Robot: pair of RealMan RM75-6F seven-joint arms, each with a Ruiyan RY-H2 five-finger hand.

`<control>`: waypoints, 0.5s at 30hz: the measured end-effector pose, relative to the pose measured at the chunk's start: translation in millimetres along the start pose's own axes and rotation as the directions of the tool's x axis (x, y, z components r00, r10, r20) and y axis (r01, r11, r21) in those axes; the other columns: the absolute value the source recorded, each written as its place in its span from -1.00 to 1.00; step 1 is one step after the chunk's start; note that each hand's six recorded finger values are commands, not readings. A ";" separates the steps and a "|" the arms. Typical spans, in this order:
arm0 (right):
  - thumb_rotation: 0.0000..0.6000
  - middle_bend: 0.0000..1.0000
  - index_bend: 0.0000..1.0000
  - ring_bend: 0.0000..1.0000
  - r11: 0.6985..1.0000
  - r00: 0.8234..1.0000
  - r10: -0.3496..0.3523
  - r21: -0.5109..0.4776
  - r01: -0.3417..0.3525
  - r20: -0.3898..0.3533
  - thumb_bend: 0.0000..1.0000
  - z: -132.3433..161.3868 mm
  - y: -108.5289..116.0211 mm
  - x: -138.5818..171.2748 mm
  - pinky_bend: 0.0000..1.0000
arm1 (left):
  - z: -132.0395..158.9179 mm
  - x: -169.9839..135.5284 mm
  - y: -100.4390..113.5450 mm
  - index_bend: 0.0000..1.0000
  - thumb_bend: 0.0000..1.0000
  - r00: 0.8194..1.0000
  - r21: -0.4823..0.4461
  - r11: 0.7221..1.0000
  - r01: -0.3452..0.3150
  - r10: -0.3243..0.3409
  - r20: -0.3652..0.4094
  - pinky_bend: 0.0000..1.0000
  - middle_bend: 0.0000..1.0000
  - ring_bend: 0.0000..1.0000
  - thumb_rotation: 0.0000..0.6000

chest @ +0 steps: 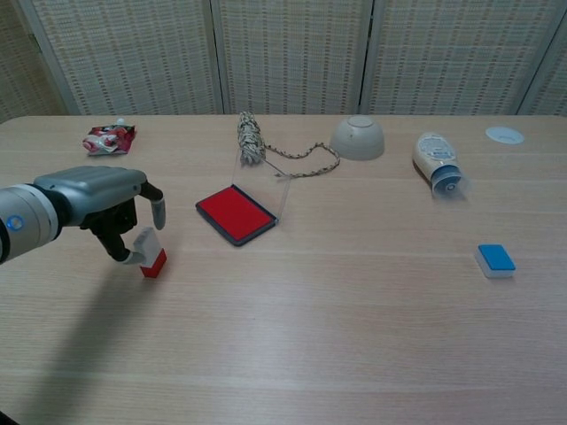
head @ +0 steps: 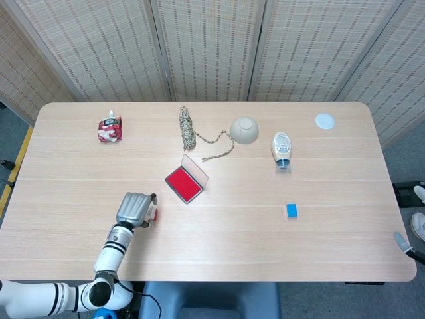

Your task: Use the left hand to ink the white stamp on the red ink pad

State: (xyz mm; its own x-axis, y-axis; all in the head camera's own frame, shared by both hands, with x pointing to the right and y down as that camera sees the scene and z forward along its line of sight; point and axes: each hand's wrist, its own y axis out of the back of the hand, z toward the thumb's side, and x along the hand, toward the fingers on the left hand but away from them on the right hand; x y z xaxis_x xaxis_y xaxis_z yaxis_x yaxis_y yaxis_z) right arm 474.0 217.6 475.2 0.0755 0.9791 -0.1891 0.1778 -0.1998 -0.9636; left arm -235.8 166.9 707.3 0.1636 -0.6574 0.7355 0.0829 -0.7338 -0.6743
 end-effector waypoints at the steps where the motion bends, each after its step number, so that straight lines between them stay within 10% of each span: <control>1: 1.00 -1.00 -1.00 -1.00 1.000 1.000 0.000 0.001 0.000 0.000 -0.48 0.2 -0.5 0.0 -1.00 | -1.6 0.1 0.9 -0.16 -0.43 1.000 -0.002 1.000 -0.001 0.001 -0.003 0.60 0.91 0.46 1.00; 15: 1.00 -1.00 -1.00 -1.00 1.000 1.000 0.017 0.026 -0.017 -0.013 -0.47 6.8 -7.3 -0.2 -1.00 | -11.7 2.5 -0.8 -0.09 -0.43 1.000 -0.017 1.000 0.014 -0.014 -0.020 0.60 0.92 0.47 1.00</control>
State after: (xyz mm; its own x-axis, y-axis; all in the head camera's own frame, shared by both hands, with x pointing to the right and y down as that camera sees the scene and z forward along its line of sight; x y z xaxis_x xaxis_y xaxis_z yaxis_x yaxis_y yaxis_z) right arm 466.1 219.2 481.0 0.0918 0.9748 -0.2033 0.1509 -0.2154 -0.9648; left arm -246.9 163.9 710.4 0.1428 -0.6502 0.7462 0.0687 -0.7456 -0.6628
